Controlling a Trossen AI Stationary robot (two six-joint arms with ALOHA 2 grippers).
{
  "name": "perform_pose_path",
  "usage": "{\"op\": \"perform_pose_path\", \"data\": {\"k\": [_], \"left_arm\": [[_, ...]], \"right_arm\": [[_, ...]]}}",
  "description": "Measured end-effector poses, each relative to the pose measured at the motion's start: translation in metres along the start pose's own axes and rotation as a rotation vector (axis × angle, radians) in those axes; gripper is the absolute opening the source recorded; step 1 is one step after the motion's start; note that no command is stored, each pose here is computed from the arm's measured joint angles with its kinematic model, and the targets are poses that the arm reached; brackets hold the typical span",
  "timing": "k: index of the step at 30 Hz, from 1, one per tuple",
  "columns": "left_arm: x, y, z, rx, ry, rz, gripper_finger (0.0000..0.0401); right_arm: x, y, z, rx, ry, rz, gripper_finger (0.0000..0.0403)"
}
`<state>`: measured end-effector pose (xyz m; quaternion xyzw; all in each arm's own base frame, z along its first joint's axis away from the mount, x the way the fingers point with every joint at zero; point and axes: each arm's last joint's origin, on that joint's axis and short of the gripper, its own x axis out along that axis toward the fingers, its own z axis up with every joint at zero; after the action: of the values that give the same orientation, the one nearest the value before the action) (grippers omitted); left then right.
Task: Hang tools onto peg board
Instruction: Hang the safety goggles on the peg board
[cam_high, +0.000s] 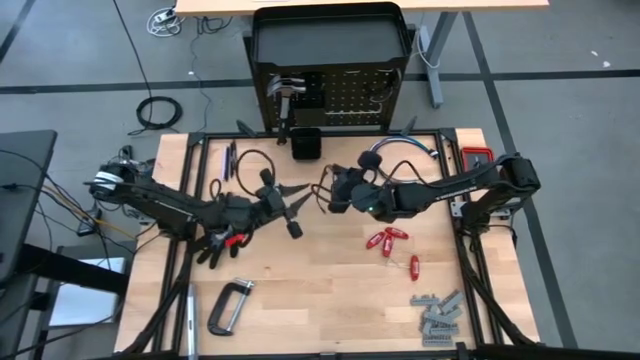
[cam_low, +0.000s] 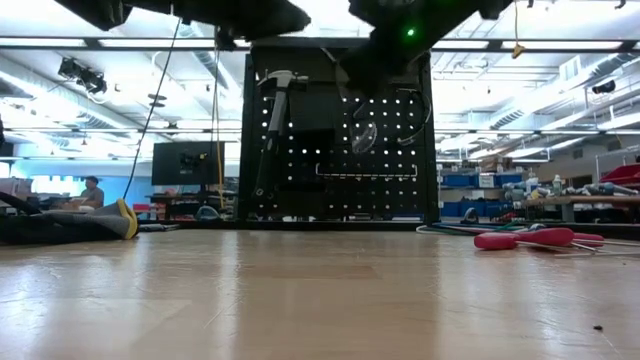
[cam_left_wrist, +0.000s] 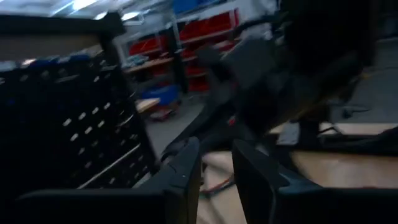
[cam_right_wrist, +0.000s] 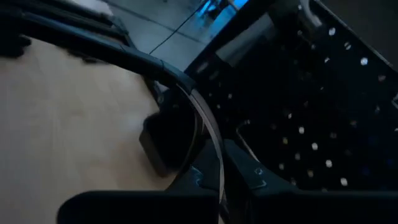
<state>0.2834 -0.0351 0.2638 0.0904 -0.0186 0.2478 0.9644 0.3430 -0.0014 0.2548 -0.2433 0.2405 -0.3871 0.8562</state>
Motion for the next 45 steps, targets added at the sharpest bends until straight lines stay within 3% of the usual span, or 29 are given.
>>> {"op": "perform_pose_path", "data": {"k": [8,13,16,20,23,27,34,40,45], "left_arm": [[0.02,0.011,-0.026,0.074,0.106,0.076,0.0095],[0.023,0.018,-0.029,0.09,0.135,0.114,0.0095],[0.022,0.016,-0.027,0.101,0.126,0.103,0.0095],[0.018,0.015,-0.021,0.101,0.113,0.106,0.0095],[0.02,0.017,-0.027,0.095,0.14,0.104,0.0095],[0.028,0.021,-0.044,0.037,0.187,0.06,0.0095],[0.035,0.014,-0.048,-0.018,0.119,-0.074,0.0095],[0.029,0.01,-0.042,0.003,0.113,-0.095,0.0095],[0.027,0.01,-0.045,0.047,0.17,-0.027,0.0095]], "right_arm": [[0.003,0.004,0.004,0.132,-0.049,0.04,0.0014],[-0.001,0.0,0.006,0.3,-0.066,0.149,0.0014],[0.0,0.0,0.003,0.333,-0.038,0.16,0.0014],[0.01,-0.006,-0.005,0.491,0.032,0.161,0.0014],[0.017,-0.01,-0.004,0.582,0.025,0.26,0.0014],[0.019,-0.011,-0.002,0.556,-0.008,0.321,0.0014],[0.02,-0.012,-0.003,0.514,-0.002,0.319,0.0014],[0.025,-0.015,-0.009,0.531,0.048,0.294,0.0014],[0.027,-0.016,-0.012,0.564,0.077,0.28,0.0014]]}}
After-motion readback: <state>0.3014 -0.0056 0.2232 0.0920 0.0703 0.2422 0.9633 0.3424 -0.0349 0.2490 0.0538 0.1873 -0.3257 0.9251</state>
